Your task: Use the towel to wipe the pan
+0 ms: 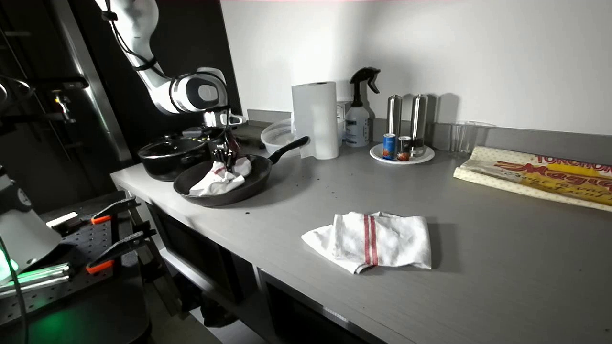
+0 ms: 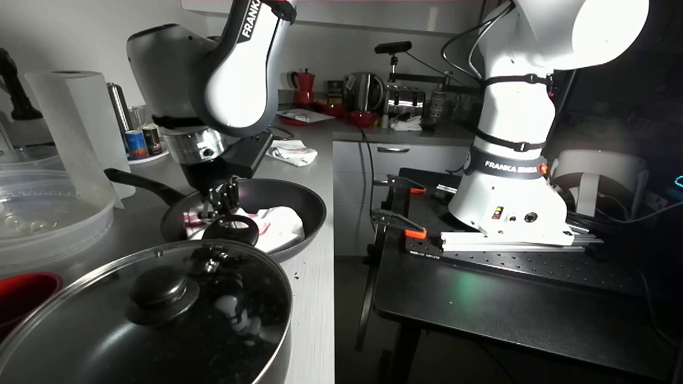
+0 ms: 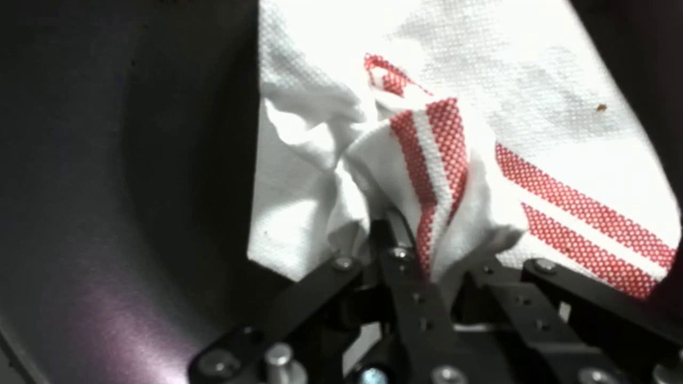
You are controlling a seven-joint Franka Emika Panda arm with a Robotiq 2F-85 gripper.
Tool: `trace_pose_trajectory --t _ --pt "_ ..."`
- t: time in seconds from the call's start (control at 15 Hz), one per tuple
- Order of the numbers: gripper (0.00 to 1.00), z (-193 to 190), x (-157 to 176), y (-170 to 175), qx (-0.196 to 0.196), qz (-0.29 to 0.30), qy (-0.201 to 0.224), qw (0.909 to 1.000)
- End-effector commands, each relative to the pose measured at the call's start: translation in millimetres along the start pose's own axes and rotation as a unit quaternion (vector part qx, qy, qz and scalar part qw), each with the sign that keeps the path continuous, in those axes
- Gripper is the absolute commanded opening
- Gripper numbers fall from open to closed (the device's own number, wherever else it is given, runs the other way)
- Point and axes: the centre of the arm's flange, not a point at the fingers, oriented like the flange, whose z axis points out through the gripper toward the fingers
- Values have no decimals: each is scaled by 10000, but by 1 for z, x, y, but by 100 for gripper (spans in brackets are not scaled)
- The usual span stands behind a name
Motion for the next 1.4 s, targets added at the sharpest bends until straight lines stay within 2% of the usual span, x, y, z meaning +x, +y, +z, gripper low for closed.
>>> trace_pose_trajectory --t 0.0,0.2,0.8,1.07,1.33 --pt "3 2 -9 -14 -118 -230 -27 9997" --pt "3 6 -2 2 -117 11 -33 9999" --pt "3 18 2 105 -57 1190 -130 9928" --pt "3 20 -4 103 -11 1140 -218 9932" --pt "3 19 -24 68 -61 613 -308 9976"
